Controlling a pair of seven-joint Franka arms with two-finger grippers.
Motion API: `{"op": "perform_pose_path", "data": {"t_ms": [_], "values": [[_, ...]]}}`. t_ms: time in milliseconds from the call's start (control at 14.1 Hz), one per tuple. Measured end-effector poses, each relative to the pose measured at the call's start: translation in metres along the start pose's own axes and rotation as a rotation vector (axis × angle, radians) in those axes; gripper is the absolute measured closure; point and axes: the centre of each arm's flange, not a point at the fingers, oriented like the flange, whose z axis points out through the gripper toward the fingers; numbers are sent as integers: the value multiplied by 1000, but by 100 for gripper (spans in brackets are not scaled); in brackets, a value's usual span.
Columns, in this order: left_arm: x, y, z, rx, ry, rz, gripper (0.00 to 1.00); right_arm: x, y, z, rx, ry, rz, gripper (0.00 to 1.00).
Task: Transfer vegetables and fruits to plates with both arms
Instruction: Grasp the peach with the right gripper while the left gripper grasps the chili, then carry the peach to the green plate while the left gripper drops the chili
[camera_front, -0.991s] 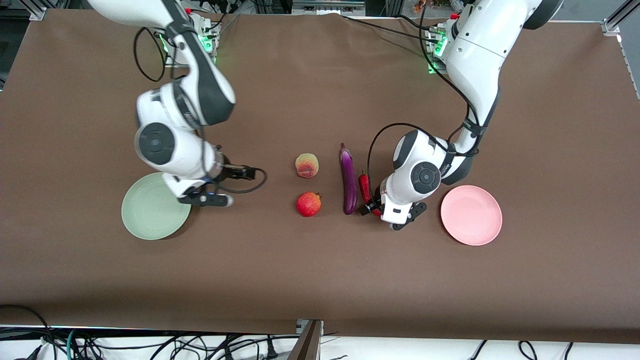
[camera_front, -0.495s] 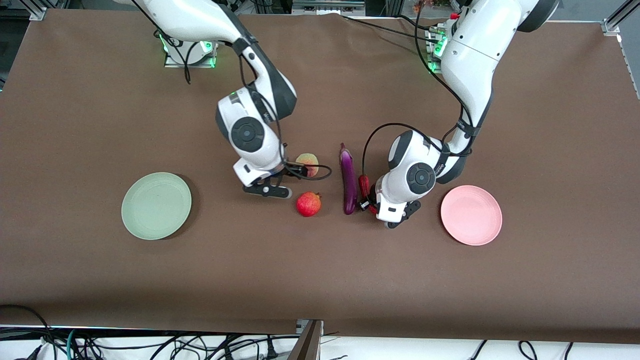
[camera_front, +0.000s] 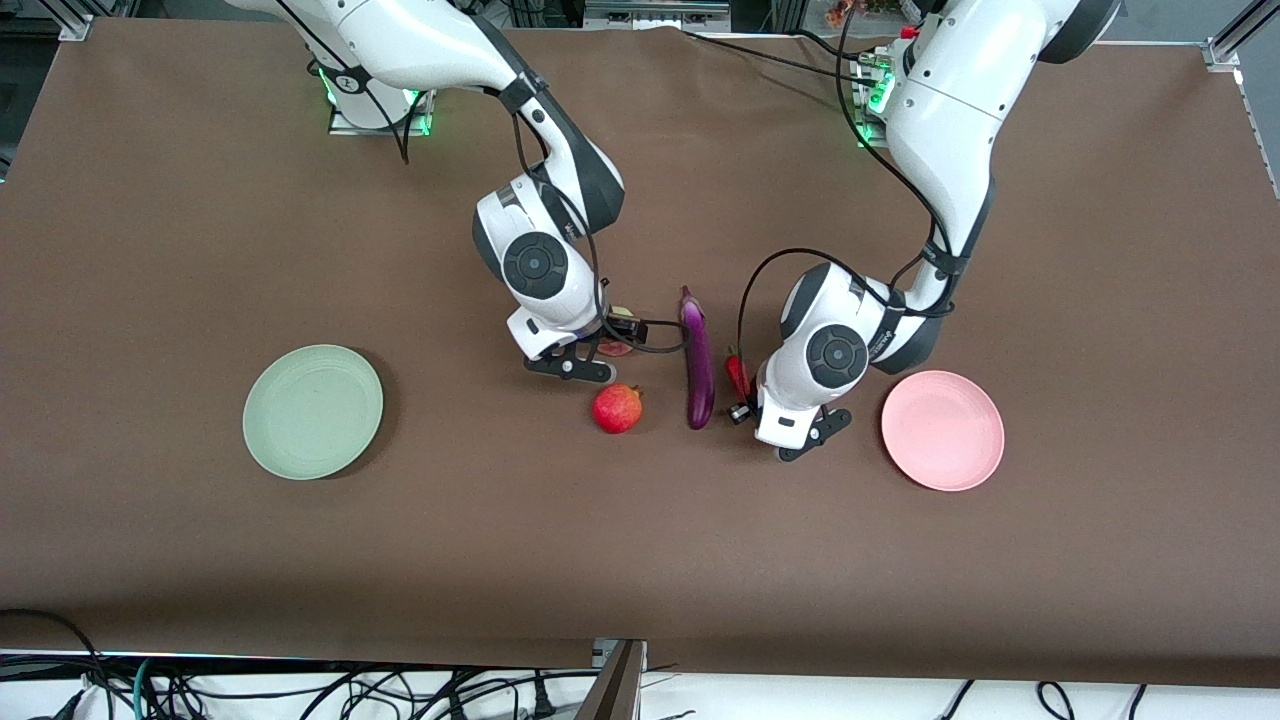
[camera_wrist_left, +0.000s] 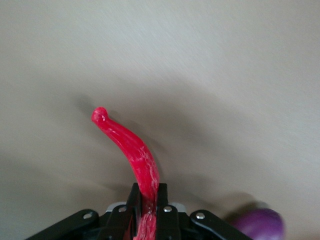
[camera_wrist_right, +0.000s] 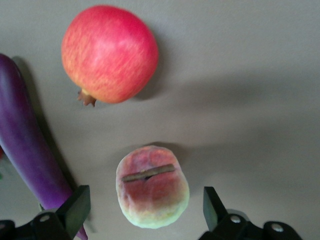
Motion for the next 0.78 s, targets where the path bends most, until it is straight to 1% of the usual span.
{"op": "perform_pose_path", "data": {"t_ms": [142,283,495,637,708,778], "values": [[19,-10,-24,117,36,58,85,-5,-4,13,-9,-5,-9,0],[44,-26,-57,211,57,140,85,-7,-4,29,-21,-12,-13,0],[90,-66,-82,293,57,304,85,-10,-5,44,-34,-20,-17,0],[128,-106,-83,310,24,415,85,-10,-4,45,-35,-21,-25,2],[146,-127,-82,310,3,461,85,-10,-5,45,-35,-21,-40,7],[160,-145,-80,308,-16,498,85,-10,-4,45,-35,-22,-55,21]]}}
